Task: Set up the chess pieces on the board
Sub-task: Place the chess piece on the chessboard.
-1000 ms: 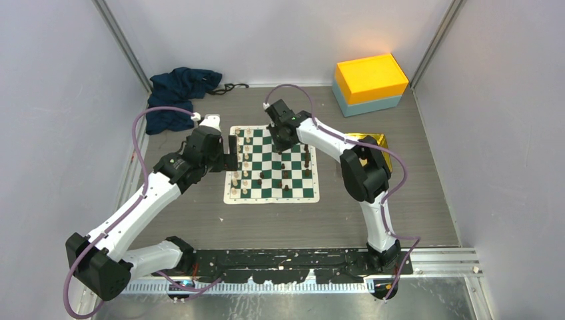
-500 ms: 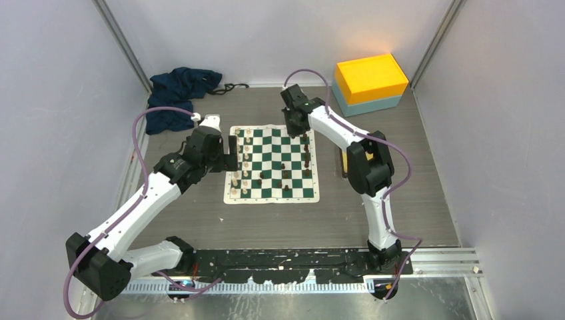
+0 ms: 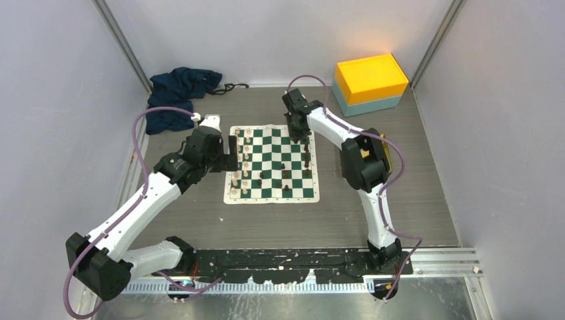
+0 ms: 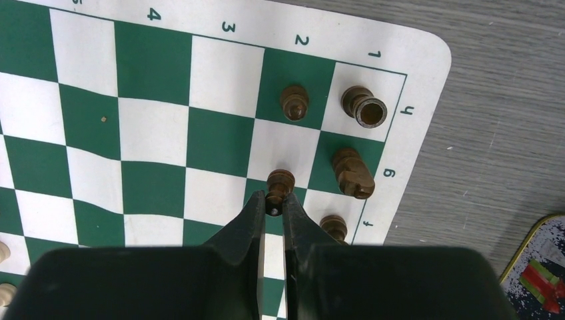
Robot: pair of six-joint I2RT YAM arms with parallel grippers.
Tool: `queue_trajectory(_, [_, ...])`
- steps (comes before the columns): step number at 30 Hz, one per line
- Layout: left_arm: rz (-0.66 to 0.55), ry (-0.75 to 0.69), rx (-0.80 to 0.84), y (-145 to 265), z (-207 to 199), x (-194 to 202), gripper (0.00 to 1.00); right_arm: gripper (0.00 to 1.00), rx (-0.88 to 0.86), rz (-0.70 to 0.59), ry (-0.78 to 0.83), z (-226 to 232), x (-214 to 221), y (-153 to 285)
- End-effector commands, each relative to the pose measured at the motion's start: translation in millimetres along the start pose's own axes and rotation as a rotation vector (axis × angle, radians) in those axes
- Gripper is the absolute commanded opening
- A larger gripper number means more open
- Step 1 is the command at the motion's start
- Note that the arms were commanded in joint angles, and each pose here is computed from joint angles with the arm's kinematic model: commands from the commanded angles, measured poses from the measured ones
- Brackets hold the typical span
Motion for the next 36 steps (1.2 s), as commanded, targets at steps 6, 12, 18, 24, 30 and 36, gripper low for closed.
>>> queue_trajectory(6, [-0.037,0.000,-0.002,4,1,-10,0.96,0.03,-0.026,-0.076,-0.040,0,-21,4])
queue_trajectory(12, [-0.033,-0.001,-0.004,3,1,-9,0.96,0.03,-0.030,-0.071,-0.046,-1,-21,-1])
queue_trajectory(18, [-0.031,-0.002,-0.004,3,1,-8,0.96,0.03,-0.038,-0.064,-0.051,-1,-21,-4])
queue_trajectory(24, [-0.028,-0.002,-0.004,2,1,-8,0.96,0.03,-0.048,-0.063,-0.056,1,-23,-5])
queue_trajectory(30, [-0.027,-0.003,-0.004,1,0,-8,0.96,0.03,-0.055,-0.057,-0.060,2,-23,-6])
queue_trajectory(36, [-0.025,0.001,-0.004,1,0,-7,0.96,0.03,-0.055,-0.048,-0.060,2,-22,-6])
Point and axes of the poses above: each gripper's point midway between its finger pads, its own y axis back along the fingers, its own z axis along the line the jaws close on, x = y × z, the point moved 8 cm from there along y, back along the fingers, and after that the axes turned 1 degree about -y, right-handed, at the moved point
